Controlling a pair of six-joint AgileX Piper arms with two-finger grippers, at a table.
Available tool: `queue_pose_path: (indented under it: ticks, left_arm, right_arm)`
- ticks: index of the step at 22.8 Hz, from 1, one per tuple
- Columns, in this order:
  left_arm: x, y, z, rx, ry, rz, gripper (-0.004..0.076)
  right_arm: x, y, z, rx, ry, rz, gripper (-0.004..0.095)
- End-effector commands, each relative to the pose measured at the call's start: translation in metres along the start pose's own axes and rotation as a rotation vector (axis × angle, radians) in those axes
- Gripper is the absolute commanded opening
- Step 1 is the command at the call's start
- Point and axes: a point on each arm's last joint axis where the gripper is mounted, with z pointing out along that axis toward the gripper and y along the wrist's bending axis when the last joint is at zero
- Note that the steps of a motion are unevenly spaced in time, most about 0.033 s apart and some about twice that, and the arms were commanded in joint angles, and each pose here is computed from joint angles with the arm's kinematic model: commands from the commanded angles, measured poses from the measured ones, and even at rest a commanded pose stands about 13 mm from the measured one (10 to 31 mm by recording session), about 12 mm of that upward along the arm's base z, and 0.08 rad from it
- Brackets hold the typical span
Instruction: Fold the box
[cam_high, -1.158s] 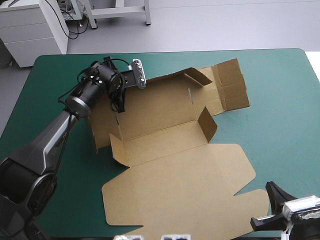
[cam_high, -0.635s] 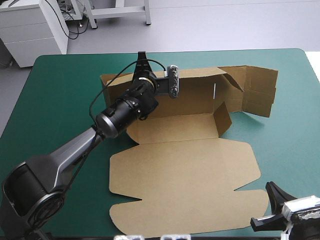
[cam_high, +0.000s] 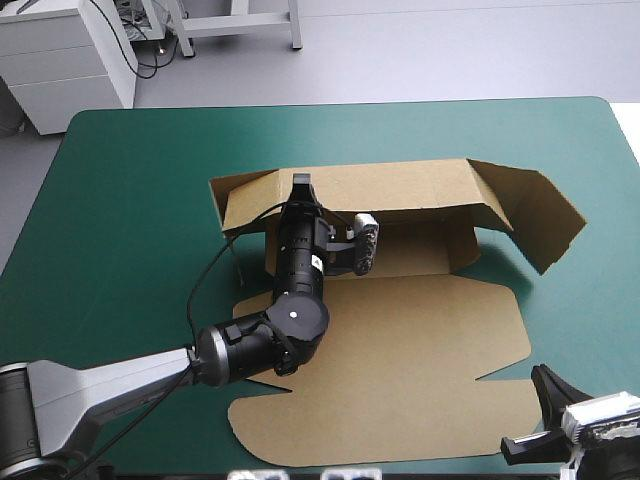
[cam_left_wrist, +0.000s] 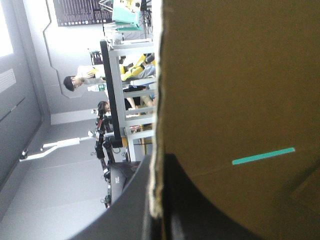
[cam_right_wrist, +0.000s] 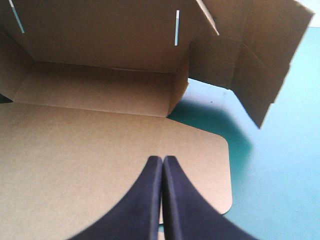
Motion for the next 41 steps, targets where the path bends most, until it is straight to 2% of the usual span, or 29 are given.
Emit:
queue_pose_path:
  ticks: [1, 3, 9, 16, 25, 27, 30, 33, 38, 41]
  left_arm:
    - [0.018, 0.019, -0.011, -0.14, 0.068, -0.053, -0.0008]
    - [0.019, 0.013, -0.015, -0.147, 0.053, -0.028, -0.0008]
    - [0.015, -0.006, -0.041, -0.119, -0.117, -0.047, -0.0008]
    - [0.02, 0.0, -0.032, -0.176, -0.133, 0.002, -0.0008]
    - [0.035, 0.002, -0.008, -0.133, -0.125, 0.0, -0.0008]
    - [0.035, 0.002, -0.008, -0.133, -0.125, 0.0, -0.0008]
    - [0.034, 0.002, -0.008, -0.13, -0.131, 0.001, -0.0008]
    - [0.034, 0.001, -0.008, -0.128, -0.134, 0.001, -0.0008]
    - [0.034, 0.001, -0.008, -0.128, -0.134, 0.001, -0.0008]
    - [0.034, 0.001, -0.008, -0.128, -0.135, 0.001, -0.0008]
  right_arm:
    - [-0.01, 0.0, -0.004, 0.008, -0.076, -0.012, -0.0017]
    - [-0.01, 0.0, -0.004, 0.008, -0.076, -0.013, -0.0017]
    - [-0.01, 0.0, -0.004, 0.008, -0.076, -0.013, -0.0017]
    - [-0.01, 0.0, -0.004, 0.008, -0.076, -0.013, -0.0017]
    - [-0.011, -0.001, -0.002, 0.007, -0.066, -0.007, -0.0017]
    - [-0.014, -0.004, 0.004, 0.012, -0.051, 0.038, -0.0011]
    - [-0.034, -0.012, 0.018, 0.028, -0.03, 0.112, -0.0011]
    - [-0.058, -0.018, 0.031, 0.034, 0.001, 0.127, -0.0011]
    - [-0.143, -0.038, 0.073, 0.025, 0.068, 0.126, -0.0012]
    - [-0.175, -0.049, 0.1, 0.014, 0.104, 0.101, -0.0012]
